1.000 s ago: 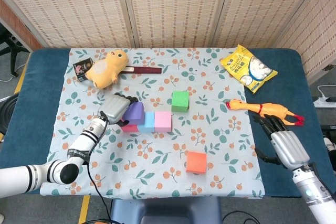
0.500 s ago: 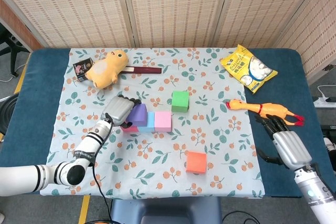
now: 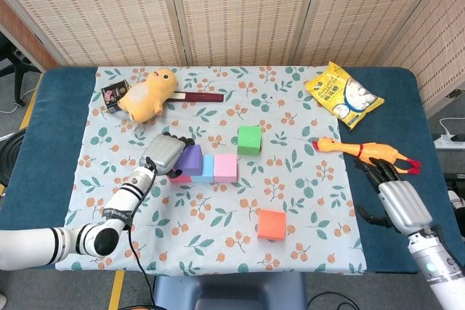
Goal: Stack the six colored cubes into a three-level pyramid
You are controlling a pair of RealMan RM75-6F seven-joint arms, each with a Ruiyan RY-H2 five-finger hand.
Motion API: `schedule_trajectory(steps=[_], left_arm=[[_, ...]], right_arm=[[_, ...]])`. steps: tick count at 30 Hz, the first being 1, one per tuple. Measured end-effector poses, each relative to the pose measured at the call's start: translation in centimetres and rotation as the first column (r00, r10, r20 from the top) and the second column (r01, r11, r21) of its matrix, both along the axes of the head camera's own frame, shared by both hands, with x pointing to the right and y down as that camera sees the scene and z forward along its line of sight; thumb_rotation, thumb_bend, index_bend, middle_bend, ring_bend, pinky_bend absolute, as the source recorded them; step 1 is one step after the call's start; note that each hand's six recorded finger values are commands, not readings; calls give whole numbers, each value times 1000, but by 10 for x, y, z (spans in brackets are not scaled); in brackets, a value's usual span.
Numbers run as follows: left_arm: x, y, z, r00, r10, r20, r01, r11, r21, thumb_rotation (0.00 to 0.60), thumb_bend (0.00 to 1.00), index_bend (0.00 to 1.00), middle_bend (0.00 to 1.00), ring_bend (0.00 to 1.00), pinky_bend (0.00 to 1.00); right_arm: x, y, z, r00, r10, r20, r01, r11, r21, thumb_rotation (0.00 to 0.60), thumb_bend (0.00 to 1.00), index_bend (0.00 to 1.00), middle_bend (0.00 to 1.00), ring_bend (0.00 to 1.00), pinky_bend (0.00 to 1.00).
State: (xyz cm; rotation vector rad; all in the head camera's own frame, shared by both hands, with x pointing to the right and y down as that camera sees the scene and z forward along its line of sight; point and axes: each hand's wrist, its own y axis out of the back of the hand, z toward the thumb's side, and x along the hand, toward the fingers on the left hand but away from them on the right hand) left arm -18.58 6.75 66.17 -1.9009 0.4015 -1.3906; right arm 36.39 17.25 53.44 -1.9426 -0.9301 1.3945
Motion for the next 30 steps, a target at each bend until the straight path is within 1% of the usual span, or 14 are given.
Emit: schedule_trajectory(steps=[14,16,21,25,28,30], left_arm=[[0,1,3,1000,5,8,-5,1000,-1,600,293,358,343,329,251],[0,1,4,1000,8,12,-8,1000,-1,600,294,332,323,314,249],[0,3,4,1000,6,17,-6,1000,-11,600,298,188,216,228,241],[0,4,4,1000,10,21,-10,1000,-11,600,298,143,169,193,242],[0,4,4,1000,14,26,-14,1000,-10,600,297,108,115,158,242],[0,5,4,999,16,32,-16,1000,-10,600,298,101,100,152,243]], right_arm=[[1,1,-1,1000,5,-2,-5,1000,-1,600,264,0,153,0,0],[1,1,-1,1000,6,-3,-6,1000,-2,600,264,0,153,0,0],[2,1,-1,1000,9,0,-9,1000,0,600,264,0,153,0,0],[2,1,-2,1000,10,2,-10,1000,1,600,264,0,153,0,0],[3,1,-2,1000,12,5,-12,1000,1,600,264,0,153,0,0],[3,1,-3,1000,17,10,-17,1000,3,600,264,0,153,0,0]])
